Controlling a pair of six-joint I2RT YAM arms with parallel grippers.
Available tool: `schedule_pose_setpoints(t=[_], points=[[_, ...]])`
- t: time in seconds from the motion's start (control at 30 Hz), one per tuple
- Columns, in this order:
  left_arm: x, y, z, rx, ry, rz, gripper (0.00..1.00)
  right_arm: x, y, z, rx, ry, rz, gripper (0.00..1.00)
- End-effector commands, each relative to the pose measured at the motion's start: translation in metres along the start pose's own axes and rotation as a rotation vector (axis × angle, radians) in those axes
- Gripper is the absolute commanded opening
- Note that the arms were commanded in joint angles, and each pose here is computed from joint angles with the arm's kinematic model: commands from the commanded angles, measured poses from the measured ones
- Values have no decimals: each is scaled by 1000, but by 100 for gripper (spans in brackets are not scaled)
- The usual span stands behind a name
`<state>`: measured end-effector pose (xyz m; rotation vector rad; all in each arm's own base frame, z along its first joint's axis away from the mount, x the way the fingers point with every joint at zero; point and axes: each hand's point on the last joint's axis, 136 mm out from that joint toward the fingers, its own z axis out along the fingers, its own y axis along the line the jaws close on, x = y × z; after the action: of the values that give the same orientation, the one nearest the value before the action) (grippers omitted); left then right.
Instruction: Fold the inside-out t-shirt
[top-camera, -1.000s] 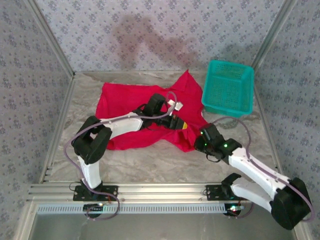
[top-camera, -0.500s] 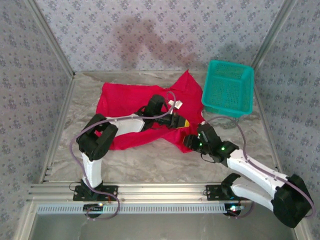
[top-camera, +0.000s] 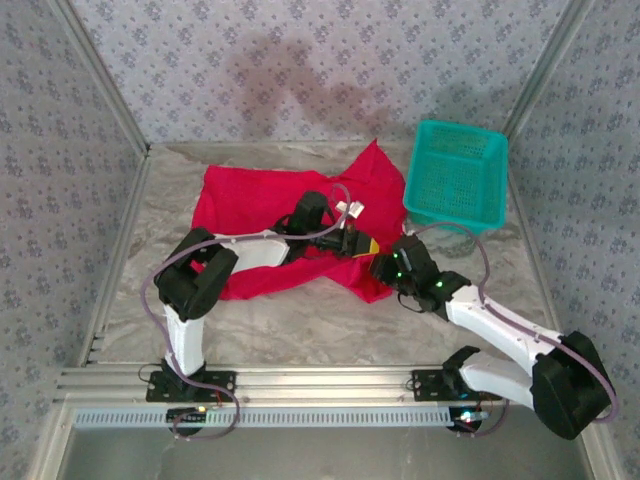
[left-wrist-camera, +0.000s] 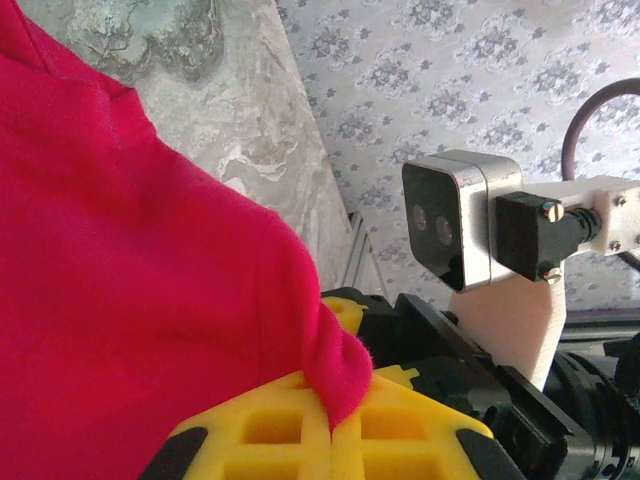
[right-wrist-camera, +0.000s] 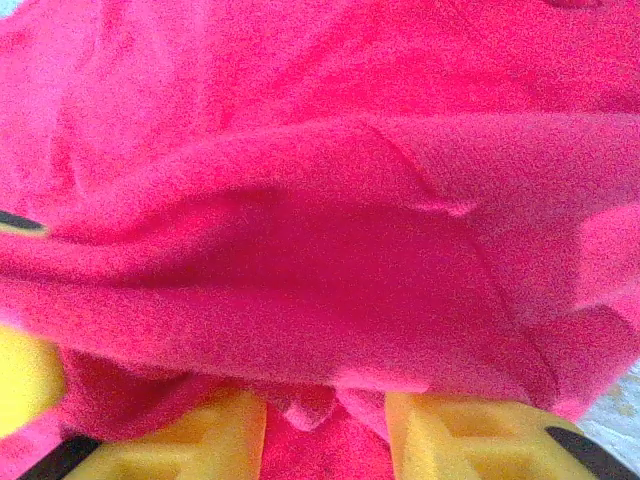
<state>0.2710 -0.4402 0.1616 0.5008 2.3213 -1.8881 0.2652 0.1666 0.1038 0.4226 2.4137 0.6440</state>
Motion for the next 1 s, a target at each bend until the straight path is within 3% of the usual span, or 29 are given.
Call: schedule_pose_setpoints(t=[0.0,0.23,0.4,0.53,0.63,0.8,0.97], points=[[-1,-6,2,58,-3,3,0,-16,10,3,-15,-47,95,29],[-3,-3,1,59,-18,-7,0,-13,15,4,22,12,125,0],[-13,14,-6,-44,-42,3,6,-14,32,-38,-33,64,104,0],[-27,36,-15,-157,-77,23,30,2,50,-77,-136,197,73,0],[-38,63,-26,-222,-124,-18,36,10,60,-104,-232,271,75,0],[-44,87,-35,-231,-166,-85,33,4,45,-128,-243,235,76,0],[-40,92,-55,-288,-193,-84,33,5,20,-98,-220,264,198,0]])
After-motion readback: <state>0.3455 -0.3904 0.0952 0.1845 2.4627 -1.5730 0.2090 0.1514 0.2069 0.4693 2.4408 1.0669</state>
